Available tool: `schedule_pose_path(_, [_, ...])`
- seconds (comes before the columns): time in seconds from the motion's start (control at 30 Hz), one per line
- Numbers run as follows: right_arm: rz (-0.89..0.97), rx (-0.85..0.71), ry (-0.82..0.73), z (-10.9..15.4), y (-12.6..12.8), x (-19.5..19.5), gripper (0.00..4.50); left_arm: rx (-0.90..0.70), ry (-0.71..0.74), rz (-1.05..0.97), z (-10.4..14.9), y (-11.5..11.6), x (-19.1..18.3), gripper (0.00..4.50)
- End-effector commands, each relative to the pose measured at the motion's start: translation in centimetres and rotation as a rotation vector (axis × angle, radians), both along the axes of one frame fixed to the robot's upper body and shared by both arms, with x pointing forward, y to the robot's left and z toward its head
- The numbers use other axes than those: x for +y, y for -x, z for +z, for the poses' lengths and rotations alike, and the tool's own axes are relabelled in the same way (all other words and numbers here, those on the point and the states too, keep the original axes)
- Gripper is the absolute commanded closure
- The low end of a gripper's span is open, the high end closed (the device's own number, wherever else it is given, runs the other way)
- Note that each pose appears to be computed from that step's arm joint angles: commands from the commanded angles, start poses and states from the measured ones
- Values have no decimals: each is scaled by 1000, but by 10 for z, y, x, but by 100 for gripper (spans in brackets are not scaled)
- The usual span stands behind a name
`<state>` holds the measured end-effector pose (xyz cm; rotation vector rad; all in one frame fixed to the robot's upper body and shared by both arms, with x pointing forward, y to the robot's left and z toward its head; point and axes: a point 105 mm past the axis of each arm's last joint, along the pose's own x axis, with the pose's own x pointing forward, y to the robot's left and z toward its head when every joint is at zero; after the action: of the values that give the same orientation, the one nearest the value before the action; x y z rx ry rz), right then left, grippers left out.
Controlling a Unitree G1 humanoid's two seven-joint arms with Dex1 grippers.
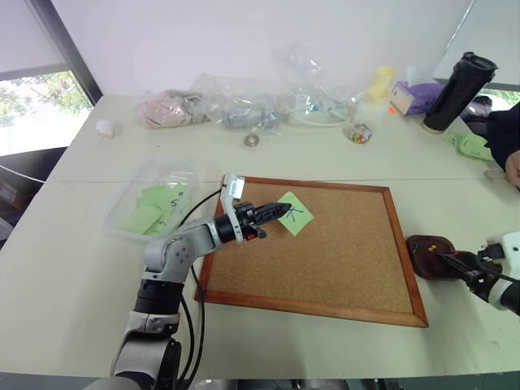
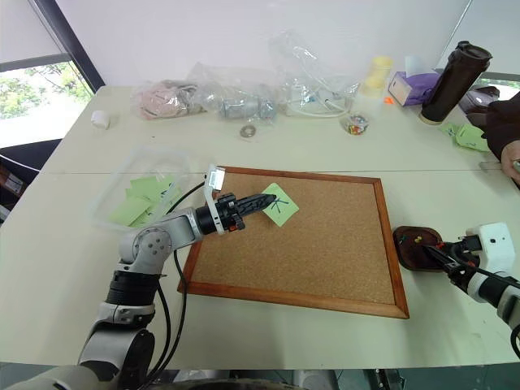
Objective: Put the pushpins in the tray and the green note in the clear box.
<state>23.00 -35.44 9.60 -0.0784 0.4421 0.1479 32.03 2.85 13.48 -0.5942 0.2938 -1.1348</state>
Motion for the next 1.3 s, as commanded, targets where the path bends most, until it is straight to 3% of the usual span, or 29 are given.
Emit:
schedule_pose_path(0.03, [25, -68, 35, 22, -1, 0, 262, -43, 24, -6, 11, 3, -1, 450])
schedule_pose_path(0.3, [112, -49, 20, 26, 3, 14, 262, -42, 25, -4, 9, 2, -2, 450])
schedule_pose_path(0.47, [109, 26, 61, 2, 9, 12, 262, -45, 27, -1, 9, 2, -3, 450])
schedule_pose_path(0.67, [100, -53, 18, 24, 4, 13, 262, -45, 27, 5, 8, 1, -1, 450])
schedule_pose_path(0.9, [155, -176, -39, 72, 2, 23, 262, -76, 1, -8, 9, 3, 0, 450])
schedule_pose_path(1.03, [265, -240, -50, 101, -4, 51, 262, -197, -38, -49, 30, 13, 3, 450])
schedule_pose_path(1.3, [514, -278, -33, 119, -22, 123, 262, -399, -58, 57, 91, 19, 29, 450])
